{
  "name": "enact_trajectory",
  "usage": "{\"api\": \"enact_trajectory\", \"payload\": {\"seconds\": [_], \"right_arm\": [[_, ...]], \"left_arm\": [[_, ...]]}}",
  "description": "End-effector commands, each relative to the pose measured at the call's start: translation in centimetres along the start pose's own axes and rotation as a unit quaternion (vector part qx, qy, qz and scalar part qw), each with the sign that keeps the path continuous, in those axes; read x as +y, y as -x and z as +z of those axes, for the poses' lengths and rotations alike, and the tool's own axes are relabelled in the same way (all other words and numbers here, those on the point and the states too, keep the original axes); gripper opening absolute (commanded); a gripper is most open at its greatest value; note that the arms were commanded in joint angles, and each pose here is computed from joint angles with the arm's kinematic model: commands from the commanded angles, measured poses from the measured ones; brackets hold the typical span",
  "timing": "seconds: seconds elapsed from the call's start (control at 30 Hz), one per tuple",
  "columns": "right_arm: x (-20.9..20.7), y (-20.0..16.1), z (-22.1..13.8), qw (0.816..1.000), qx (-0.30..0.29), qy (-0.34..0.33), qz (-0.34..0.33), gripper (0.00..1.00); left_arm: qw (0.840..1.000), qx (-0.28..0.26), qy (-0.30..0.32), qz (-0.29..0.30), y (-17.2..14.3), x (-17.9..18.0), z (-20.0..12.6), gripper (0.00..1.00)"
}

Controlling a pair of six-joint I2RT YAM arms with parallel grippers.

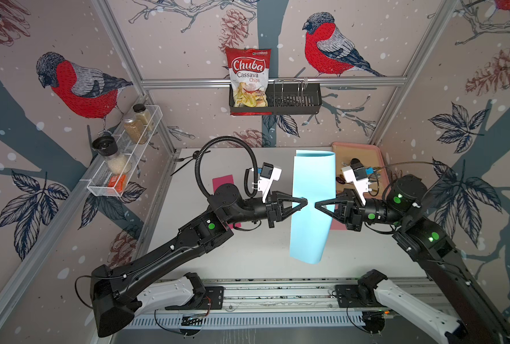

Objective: Fold the rectangular paper in half along the long edge
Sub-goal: Fold the paper.

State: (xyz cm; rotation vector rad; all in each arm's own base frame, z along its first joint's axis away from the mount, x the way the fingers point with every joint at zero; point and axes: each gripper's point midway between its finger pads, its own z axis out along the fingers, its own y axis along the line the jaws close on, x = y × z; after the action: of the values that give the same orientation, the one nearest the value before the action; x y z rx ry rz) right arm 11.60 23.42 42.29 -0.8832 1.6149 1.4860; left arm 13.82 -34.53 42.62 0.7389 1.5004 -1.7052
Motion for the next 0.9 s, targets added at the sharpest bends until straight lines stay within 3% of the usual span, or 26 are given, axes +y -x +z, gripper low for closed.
{"api": "enact_trajectory", "payload": {"seconds": [0.0,0.17,0.37,0.53,0.57,0.7,0.87], "right_arm": [[0.9,0.1,0.0,1.000,0.001,0.027,-0.005,0.10],[1.0,0.1,0.1,0.999,-0.003,0.035,-0.002,0.12],[0.9,0.1,0.2,0.999,-0.001,0.037,0.005,0.00],[0.8,0.0,0.1,0.999,0.002,0.033,0.005,0.00],[0.7,0.1,0.1,1.000,0.001,0.031,0.006,0.01],[-0.2,0.3,0.3,1.000,-0.003,0.025,0.016,0.31],[-0.9,1.1,0.8,0.999,-0.016,0.021,0.020,0.37]], "left_arm": [[1.000,-0.016,-0.016,0.013,0.9,-1.0,-0.1,0.00],[0.999,-0.020,-0.020,0.015,1.1,-1.2,-0.2,0.00],[1.000,-0.018,-0.021,0.014,1.1,-1.2,-0.1,0.00],[1.000,-0.017,-0.020,0.015,1.0,-1.2,-0.2,0.00],[1.000,-0.016,-0.022,0.015,1.0,-1.3,-0.2,0.00],[0.999,-0.017,-0.024,0.016,1.1,-1.5,-0.2,0.00],[0.999,-0.016,-0.023,0.015,0.9,-1.5,-0.3,0.00]]}}
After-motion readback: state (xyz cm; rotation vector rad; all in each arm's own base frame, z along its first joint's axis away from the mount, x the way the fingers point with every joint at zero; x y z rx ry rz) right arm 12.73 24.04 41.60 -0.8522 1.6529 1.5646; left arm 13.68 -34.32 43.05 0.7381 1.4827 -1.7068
